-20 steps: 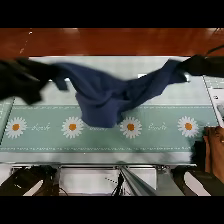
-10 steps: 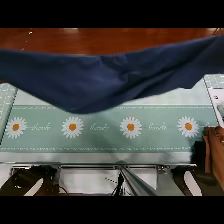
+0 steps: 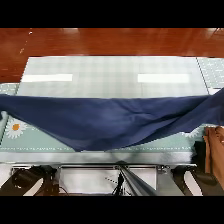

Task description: Fold the shirts.

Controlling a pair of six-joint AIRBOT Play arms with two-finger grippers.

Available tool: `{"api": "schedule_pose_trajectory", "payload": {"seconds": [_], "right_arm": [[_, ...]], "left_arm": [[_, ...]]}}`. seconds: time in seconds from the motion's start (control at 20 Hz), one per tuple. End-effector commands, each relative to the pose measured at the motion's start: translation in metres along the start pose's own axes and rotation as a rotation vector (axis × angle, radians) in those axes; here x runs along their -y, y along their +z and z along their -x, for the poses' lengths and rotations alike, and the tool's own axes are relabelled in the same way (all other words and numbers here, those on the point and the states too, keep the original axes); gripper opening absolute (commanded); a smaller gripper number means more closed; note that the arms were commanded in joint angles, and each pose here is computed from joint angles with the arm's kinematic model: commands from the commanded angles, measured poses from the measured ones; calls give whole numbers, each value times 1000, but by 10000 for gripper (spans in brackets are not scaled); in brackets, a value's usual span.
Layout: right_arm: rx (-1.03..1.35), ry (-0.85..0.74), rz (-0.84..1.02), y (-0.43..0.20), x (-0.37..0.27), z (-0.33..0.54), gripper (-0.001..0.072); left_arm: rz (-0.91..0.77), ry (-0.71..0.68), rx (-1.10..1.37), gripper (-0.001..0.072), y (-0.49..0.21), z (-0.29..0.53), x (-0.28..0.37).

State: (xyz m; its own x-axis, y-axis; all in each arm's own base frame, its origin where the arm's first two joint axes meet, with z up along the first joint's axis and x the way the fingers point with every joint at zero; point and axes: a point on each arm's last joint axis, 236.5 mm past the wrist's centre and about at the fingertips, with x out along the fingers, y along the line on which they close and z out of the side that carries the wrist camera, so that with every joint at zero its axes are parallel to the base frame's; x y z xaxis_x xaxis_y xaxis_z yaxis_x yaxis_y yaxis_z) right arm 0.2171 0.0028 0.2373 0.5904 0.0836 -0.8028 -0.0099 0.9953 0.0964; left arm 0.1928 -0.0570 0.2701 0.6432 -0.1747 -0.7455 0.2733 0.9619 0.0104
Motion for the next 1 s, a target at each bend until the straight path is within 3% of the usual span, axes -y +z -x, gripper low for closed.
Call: {"api": "schedule_pose_trajectory", "payload": {"seconds": [0.0, 0.4, 0.95], "right_arm": [[-222, -5, -16, -23, 13, -35, 34], [-470, 63, -113, -30, 38, -199, 35], [-339, 49, -227, 1, 63, -327, 35]], "left_arm": [[-34, 17, -200, 19, -33, -55, 0], [-124, 12, -443, 19, -89, -212, 8], [-111, -10, -346, 20, -71, -347, 23]]}}
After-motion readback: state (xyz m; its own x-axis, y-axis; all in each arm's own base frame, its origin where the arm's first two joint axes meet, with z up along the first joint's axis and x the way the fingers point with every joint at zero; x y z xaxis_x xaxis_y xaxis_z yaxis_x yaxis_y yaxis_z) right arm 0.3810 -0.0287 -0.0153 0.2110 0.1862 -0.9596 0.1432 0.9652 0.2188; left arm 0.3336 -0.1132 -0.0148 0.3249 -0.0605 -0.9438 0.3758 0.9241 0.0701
